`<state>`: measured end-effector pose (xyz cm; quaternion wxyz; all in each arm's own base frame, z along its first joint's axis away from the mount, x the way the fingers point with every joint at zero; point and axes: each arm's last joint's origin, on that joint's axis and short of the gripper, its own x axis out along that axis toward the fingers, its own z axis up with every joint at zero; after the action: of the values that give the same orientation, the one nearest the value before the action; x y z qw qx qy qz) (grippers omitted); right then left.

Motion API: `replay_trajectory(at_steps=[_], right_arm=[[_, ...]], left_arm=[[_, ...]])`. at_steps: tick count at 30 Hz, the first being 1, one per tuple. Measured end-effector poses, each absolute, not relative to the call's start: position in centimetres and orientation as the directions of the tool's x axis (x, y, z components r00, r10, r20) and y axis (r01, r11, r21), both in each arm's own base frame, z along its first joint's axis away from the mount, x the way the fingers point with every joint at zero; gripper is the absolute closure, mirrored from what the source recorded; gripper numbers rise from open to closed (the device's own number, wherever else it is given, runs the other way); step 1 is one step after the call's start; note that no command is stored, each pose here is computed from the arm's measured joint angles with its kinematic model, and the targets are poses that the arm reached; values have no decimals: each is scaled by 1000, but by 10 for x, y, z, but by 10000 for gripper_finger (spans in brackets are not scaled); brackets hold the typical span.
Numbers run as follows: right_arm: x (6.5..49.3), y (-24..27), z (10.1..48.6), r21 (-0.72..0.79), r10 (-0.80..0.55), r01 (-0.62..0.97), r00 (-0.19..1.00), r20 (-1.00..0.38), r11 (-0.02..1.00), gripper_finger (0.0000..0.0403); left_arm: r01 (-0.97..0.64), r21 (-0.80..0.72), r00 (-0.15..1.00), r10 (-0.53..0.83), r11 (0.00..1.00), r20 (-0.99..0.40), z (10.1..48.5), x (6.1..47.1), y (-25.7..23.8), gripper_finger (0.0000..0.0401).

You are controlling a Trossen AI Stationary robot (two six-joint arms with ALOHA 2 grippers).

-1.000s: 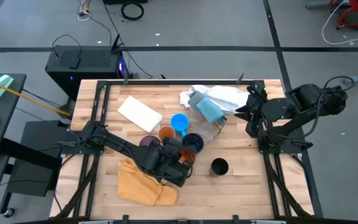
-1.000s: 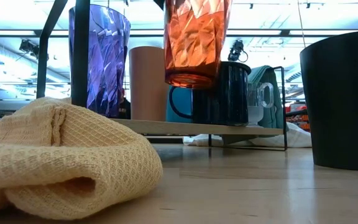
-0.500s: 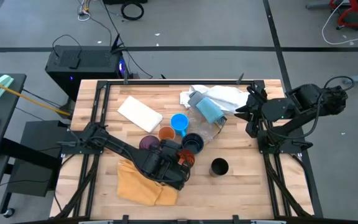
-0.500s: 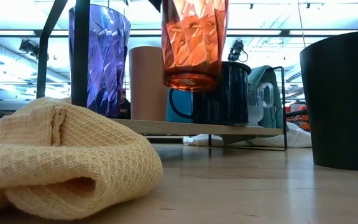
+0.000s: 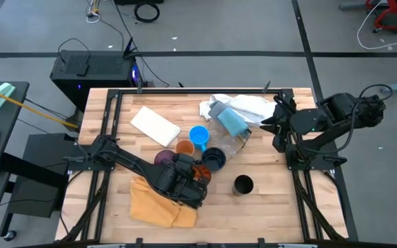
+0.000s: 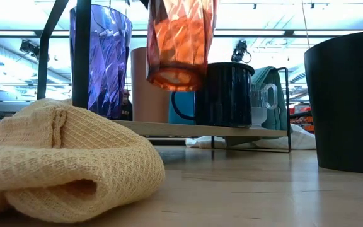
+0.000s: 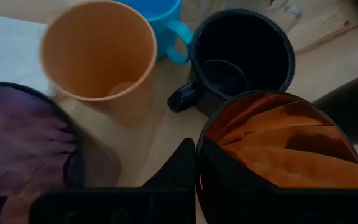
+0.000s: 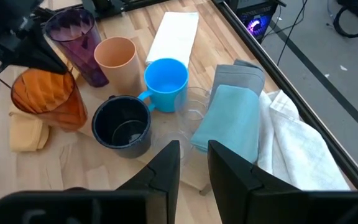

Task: Stack small to large cups/mugs on shelf
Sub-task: Put the orange glass on the shelf

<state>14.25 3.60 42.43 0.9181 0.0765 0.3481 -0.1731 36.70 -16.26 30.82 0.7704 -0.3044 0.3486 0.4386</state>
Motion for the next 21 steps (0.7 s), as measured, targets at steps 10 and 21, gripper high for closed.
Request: replay_trajectory(at_steps=[10,21], right_arm=[[143,36,424,3,-265,357,698,-665,934,314],[143,36,424,4,-264,357,698,-665,934,314]], left_arm=[[-901,-158,367,516,404,-774,312,366,-161,387],[-917,-151,345,545,370,-764,301,367,-168,387]])
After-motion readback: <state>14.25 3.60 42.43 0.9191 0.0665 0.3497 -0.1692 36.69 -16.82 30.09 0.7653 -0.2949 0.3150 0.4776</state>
